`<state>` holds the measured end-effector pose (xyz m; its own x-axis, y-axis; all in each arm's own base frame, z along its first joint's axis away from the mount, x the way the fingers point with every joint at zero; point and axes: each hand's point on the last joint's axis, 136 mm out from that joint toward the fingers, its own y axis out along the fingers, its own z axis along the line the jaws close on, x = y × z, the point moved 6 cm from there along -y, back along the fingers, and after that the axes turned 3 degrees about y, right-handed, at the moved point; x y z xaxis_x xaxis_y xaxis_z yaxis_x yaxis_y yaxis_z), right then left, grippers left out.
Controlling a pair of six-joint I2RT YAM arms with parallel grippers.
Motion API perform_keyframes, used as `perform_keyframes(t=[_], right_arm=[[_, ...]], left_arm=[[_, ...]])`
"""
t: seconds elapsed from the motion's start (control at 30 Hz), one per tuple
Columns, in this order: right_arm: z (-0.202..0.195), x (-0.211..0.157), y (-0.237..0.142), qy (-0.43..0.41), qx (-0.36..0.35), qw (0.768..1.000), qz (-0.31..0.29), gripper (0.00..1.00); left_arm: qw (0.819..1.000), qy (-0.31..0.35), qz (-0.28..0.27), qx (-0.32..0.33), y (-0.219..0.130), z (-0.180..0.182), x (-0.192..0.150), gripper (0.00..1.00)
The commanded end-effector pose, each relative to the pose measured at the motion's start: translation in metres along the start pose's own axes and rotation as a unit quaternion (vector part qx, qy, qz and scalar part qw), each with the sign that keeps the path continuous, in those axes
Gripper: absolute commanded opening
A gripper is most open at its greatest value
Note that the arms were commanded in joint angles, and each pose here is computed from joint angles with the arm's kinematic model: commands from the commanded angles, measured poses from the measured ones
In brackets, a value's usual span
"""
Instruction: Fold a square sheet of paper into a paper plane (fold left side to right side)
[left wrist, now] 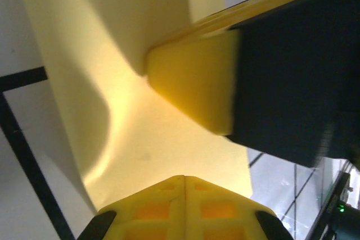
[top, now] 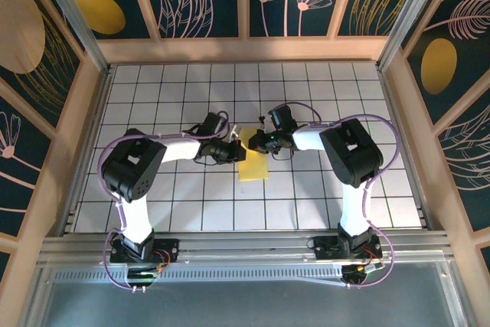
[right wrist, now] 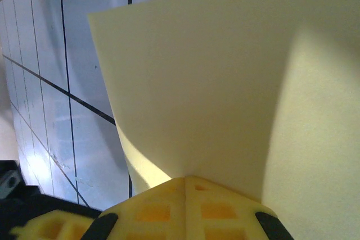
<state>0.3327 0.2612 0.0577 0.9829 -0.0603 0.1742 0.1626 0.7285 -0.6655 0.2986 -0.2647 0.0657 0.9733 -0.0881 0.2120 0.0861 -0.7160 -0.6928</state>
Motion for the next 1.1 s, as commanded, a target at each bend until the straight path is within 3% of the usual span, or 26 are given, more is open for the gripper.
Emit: perform_keyframes(t=[0.0, 0.2, 0.43, 0.53, 0.83, 1.07], right_arm=[[-0.038, -0.020, 0.006, 0.041, -0.079, 0.996, 0.025, 0.00], [-0.028, -0.017, 0.004, 0.036, -0.061, 0.997, 0.024, 0.00], [0.010, 0.002, -0.013, 0.018, 0.002, 1.000, -0.004, 0.00], [0.023, 0.007, -0.025, 0.004, 0.004, 1.000, -0.015, 0.04], [0.024, -0.034, -0.055, 0.007, -0.024, 1.000, -0.005, 0.00], [0.017, -0.068, -0.027, 0.012, -0.041, 0.998, 0.045, 0.00]], left_arm=[[1.000, 0.011, 0.006, 0.000, 0.004, -0.001, 0.003, 0.00], [0.999, 0.002, 0.016, 0.028, 0.011, 0.011, -0.005, 0.00], [0.998, -0.007, 0.020, 0.052, 0.013, 0.019, -0.013, 0.00], [0.998, -0.009, 0.021, 0.060, 0.015, 0.020, -0.015, 0.00], [0.998, -0.008, 0.016, 0.062, 0.016, 0.017, -0.013, 0.00], [0.998, -0.004, 0.013, 0.061, 0.015, 0.014, -0.012, 0.00]])
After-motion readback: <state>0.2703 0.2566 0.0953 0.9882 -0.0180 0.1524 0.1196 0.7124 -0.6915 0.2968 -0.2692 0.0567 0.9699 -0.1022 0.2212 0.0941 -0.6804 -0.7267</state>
